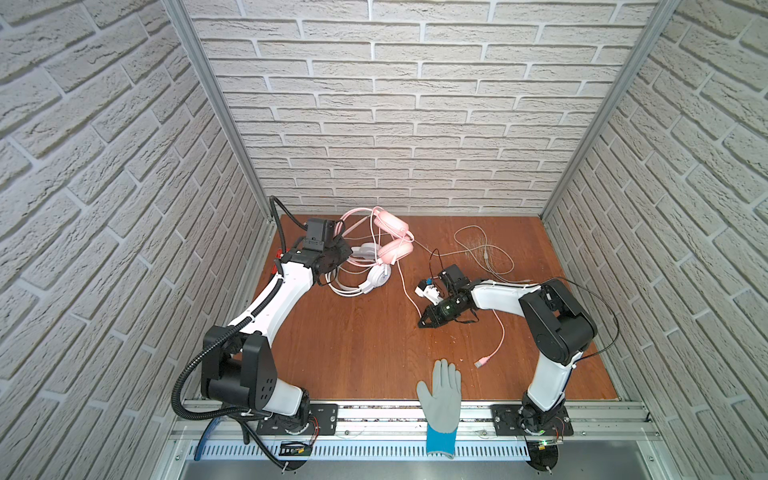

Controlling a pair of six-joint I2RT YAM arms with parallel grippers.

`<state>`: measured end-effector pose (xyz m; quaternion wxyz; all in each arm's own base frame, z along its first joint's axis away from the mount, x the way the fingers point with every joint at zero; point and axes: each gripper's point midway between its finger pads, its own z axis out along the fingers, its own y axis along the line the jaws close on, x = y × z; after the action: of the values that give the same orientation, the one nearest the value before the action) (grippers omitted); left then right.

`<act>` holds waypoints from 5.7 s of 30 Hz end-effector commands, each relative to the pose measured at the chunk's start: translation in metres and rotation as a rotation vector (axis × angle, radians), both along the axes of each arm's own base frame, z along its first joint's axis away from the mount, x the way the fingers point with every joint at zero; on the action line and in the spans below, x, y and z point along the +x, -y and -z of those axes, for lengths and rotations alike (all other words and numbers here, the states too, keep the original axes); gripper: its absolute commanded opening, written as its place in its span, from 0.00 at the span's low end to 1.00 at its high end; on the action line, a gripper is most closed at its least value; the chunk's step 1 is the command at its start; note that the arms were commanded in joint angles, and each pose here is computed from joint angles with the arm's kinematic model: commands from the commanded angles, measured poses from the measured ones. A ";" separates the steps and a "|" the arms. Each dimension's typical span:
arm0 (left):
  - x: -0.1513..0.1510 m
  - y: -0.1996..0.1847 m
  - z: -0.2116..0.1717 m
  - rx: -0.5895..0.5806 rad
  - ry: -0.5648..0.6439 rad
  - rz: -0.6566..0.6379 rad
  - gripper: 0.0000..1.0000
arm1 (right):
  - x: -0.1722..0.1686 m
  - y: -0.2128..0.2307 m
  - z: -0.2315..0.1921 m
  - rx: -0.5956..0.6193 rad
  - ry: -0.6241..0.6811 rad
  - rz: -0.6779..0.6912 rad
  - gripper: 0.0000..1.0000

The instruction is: Wrap the headphones

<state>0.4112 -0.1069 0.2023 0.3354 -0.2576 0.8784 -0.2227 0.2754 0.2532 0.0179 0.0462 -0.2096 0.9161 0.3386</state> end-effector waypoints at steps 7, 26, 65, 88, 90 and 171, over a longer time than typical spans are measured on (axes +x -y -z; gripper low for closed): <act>0.022 0.001 -0.041 -0.055 0.144 -0.033 0.00 | -0.019 0.004 0.005 -0.007 -0.010 -0.061 0.14; 0.020 0.000 -0.032 -0.052 0.124 -0.037 0.00 | -0.009 0.015 -0.018 -0.163 0.101 -0.132 0.30; 0.019 0.006 -0.026 -0.058 0.104 -0.016 0.00 | 0.028 0.019 0.004 -0.497 0.371 -0.527 0.49; 0.023 0.006 -0.021 -0.058 0.099 -0.027 0.00 | -0.009 0.018 -0.011 -0.493 0.397 -0.565 0.06; 0.023 0.006 -0.022 -0.058 0.101 -0.027 0.00 | -0.013 0.013 -0.017 -0.473 0.394 -0.575 0.06; -0.028 0.081 0.058 0.344 -0.157 0.467 0.00 | 0.088 0.007 -0.204 -0.382 0.735 -0.345 0.05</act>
<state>0.3726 -0.1685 0.1235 0.2230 -0.0232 0.9710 -0.0833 0.3458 0.2458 0.2067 0.2364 -0.4904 0.8351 0.0786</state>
